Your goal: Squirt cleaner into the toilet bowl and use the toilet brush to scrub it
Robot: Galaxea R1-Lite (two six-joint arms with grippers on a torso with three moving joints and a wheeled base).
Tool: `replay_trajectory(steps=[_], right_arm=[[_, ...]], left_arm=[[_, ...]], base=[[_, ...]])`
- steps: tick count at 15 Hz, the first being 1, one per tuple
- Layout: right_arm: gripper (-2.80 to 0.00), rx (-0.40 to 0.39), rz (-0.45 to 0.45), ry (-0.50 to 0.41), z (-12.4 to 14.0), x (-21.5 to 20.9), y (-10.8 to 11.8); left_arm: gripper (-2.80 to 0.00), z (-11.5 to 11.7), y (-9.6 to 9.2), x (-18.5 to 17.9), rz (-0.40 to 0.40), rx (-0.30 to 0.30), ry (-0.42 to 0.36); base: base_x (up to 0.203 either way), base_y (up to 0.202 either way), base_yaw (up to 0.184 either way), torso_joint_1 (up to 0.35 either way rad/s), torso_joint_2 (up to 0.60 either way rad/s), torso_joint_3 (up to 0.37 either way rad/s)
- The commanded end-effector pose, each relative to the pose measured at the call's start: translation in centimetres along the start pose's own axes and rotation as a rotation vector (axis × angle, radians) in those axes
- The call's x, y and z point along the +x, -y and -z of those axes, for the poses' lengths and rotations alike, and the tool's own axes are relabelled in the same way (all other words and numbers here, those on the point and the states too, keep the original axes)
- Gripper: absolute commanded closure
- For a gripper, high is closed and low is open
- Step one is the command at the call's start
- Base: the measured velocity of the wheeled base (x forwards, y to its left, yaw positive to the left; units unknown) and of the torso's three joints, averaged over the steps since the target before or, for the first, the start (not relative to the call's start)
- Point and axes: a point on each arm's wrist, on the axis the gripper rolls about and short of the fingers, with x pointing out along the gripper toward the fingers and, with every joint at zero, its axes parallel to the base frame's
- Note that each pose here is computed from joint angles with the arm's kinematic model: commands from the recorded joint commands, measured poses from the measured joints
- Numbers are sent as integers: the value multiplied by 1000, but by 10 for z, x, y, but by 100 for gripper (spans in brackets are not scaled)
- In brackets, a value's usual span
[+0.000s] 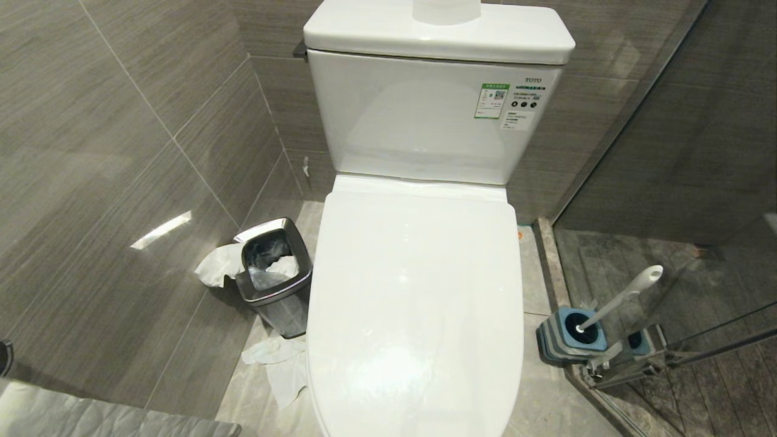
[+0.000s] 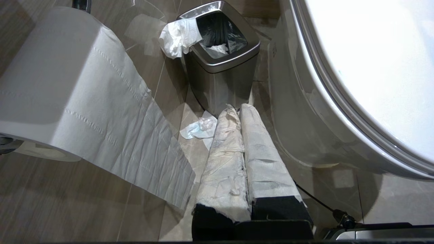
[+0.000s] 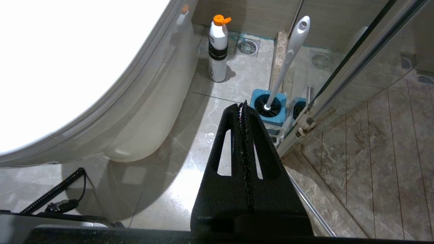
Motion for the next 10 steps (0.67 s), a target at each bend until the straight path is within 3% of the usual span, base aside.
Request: replay_trajectory(steps=[1,10], right_arm=[[0,-1,-1,-1,0,0,0],[0,-1,-1,0,0,0,0]], left_arm=[[0,1,0,0,-1,1,-5],[0,1,0,0,1,0,-5]], base=[[0,0,0,0,0,0],[0,0,0,0,0,0]])
